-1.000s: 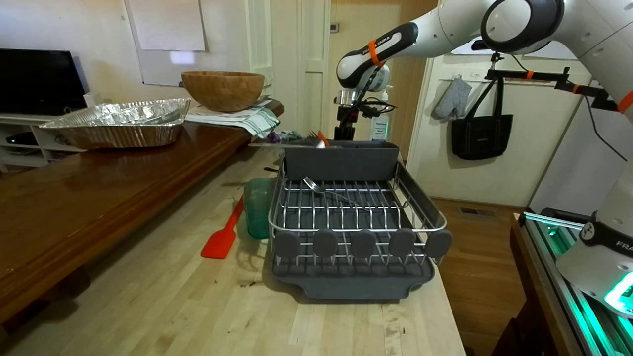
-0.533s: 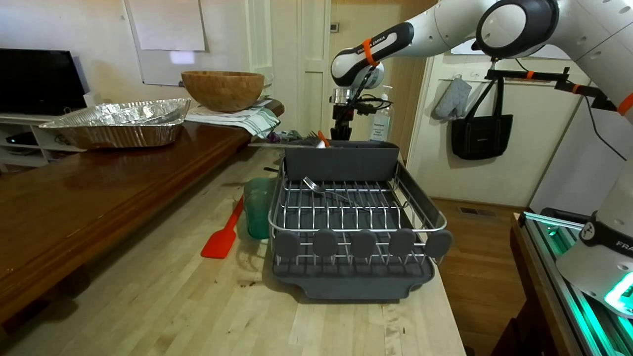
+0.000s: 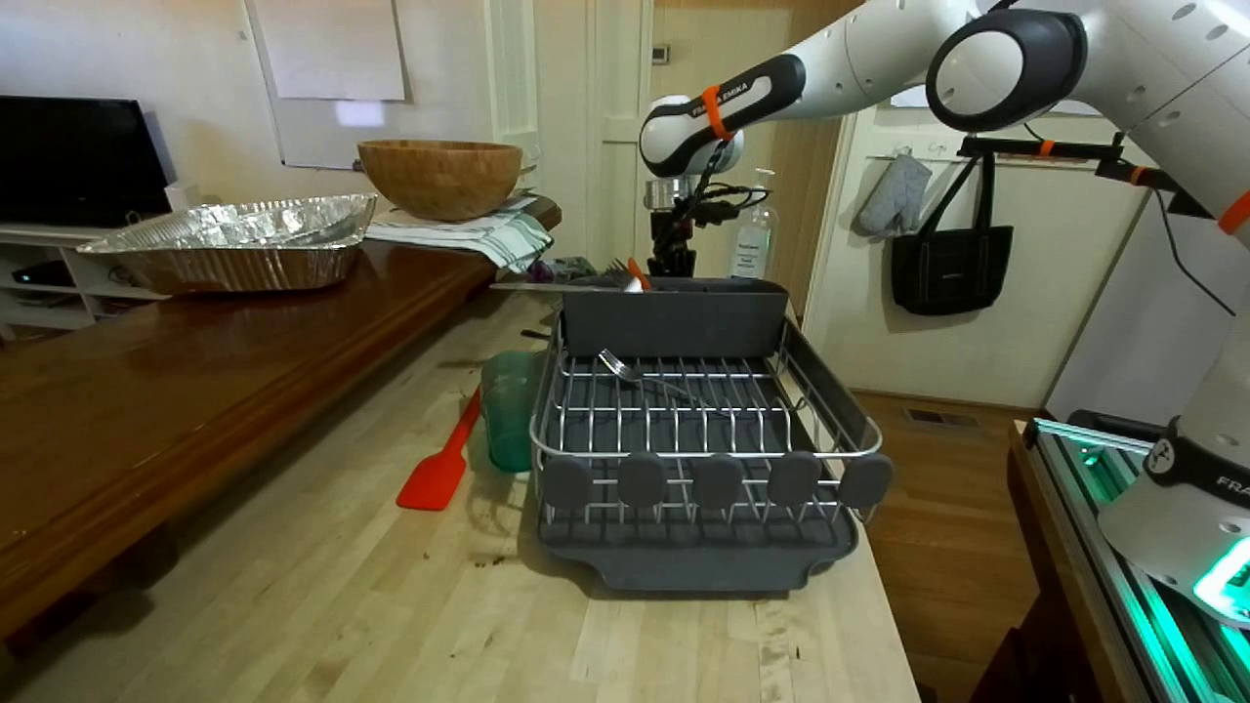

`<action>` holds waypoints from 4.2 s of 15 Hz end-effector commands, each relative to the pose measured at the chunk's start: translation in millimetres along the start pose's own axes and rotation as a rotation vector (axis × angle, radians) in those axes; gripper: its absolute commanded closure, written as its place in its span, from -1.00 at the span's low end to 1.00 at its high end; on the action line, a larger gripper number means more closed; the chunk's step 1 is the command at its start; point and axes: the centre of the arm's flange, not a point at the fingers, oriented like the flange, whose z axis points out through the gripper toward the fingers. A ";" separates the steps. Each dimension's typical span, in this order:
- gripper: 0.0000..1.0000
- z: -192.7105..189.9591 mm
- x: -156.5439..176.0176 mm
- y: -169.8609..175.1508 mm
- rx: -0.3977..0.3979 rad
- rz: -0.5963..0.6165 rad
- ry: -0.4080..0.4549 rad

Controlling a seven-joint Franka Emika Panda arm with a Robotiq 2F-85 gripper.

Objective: Move one butter knife to the plate rack

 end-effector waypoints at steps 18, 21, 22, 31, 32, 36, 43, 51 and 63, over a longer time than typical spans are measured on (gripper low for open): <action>0.94 -75.3 -33.6 40.9 -0.039 0.015 0.220; 0.94 -86.2 -48.2 38.8 -0.026 -0.055 0.312; 0.94 -89.7 -54.2 37.8 -0.024 -0.075 0.345; 0.94 -144.4 -137.8 19.2 -0.064 -0.299 0.676; 0.94 -152.7 -146.4 12.3 -0.072 -0.325 0.701; 0.93 -180.4 -189.4 -19.6 -0.076 -0.358 0.771; 0.79 -188.8 -167.5 -14.1 -0.073 -0.350 0.749; 0.95 -192.4 -202.8 -69.2 -0.143 -0.389 0.995; 0.95 -162.5 -260.9 -134.8 -0.006 -0.663 1.184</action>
